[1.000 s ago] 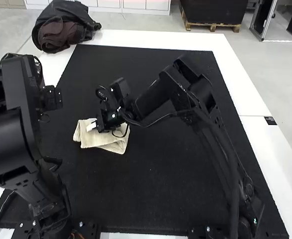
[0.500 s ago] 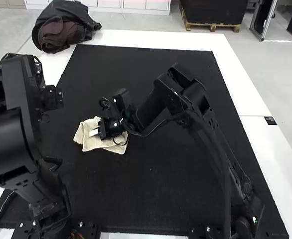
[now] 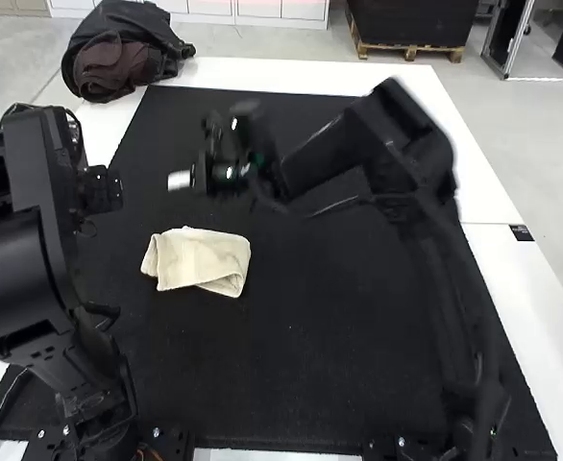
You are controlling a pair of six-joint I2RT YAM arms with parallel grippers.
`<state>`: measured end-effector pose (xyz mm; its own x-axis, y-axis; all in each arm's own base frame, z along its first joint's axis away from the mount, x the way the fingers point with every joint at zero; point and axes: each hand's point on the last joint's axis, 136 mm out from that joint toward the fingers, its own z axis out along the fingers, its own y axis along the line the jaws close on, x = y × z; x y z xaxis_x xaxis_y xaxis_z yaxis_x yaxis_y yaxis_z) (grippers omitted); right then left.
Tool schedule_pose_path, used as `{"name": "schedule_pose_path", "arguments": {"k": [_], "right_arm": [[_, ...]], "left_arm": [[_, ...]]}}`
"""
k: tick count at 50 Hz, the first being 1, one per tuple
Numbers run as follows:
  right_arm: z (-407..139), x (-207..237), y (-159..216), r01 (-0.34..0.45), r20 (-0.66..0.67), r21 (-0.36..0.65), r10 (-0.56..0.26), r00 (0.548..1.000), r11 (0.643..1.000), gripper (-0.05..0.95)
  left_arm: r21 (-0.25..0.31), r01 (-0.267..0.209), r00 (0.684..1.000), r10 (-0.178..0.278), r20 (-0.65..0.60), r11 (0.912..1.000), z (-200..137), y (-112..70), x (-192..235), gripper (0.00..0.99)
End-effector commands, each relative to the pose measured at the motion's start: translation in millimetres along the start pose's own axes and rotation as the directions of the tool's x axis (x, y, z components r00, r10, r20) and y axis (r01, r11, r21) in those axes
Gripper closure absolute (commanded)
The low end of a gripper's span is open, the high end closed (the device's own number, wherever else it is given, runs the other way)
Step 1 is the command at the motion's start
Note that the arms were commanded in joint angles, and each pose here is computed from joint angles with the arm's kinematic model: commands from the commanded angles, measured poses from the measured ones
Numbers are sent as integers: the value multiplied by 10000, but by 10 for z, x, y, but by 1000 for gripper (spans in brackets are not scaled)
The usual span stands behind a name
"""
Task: Fold the towel.
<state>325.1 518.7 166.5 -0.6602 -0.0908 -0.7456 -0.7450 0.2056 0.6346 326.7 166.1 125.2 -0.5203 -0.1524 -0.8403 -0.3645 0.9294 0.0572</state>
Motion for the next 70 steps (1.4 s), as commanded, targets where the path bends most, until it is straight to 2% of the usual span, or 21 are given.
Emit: {"name": "schedule_pose_path", "arguments": {"k": [1,10,18,28,38,45,54,62,66,70], "right_arm": [[-291,-538,223,249,923,1,-248,9954,9997,921],[-742,-1039,446,546,1762,325,-595,9825,9980,920],[-1219,-1443,640,836,2544,706,-990,9620,9940,920],[-1905,-1875,850,1062,3512,1288,-1455,9249,9860,920],[-2741,-2206,1005,1231,4578,2203,-2140,8629,9676,920],[-3222,-2211,1165,1304,5044,2675,-2540,8252,9547,920],[-3764,-1981,1360,1226,5538,3154,-2875,7815,9410,920],[-4226,-1670,1658,1416,6089,3625,-3491,7123,9212,918],[-4459,-1475,1924,1787,6451,3881,-4050,6479,9041,790],[-4620,-1268,2136,2095,6613,4199,-4558,5958,8831,693]], "left_arm": [[293,-56,9981,38,618,9996,-74,-86,-270,26],[747,-133,9945,55,1049,9971,-147,-284,-518,26],[1459,-202,9891,-16,1475,9891,-262,-588,-764,26],[2311,-402,9808,-58,1950,9721,-491,-954,-1039,26],[3076,-604,9618,-271,2725,9496,-860,-1259,-1328,26],[3263,-781,9546,-237,2968,9420,-1037,-1326,-1391,28],[3377,-952,9314,-360,3623,9364,-1338,-1320,-1512,28],[3562,-1140,9089,-474,4143,9274,-1613,-1333,-1562,28],[3573,-1114,8925,-647,4463,9273,-1743,-1299,-1576,28],[3430,-1104,8562,-860,5094,9328,-1959,-1214,-1633,28]]}}
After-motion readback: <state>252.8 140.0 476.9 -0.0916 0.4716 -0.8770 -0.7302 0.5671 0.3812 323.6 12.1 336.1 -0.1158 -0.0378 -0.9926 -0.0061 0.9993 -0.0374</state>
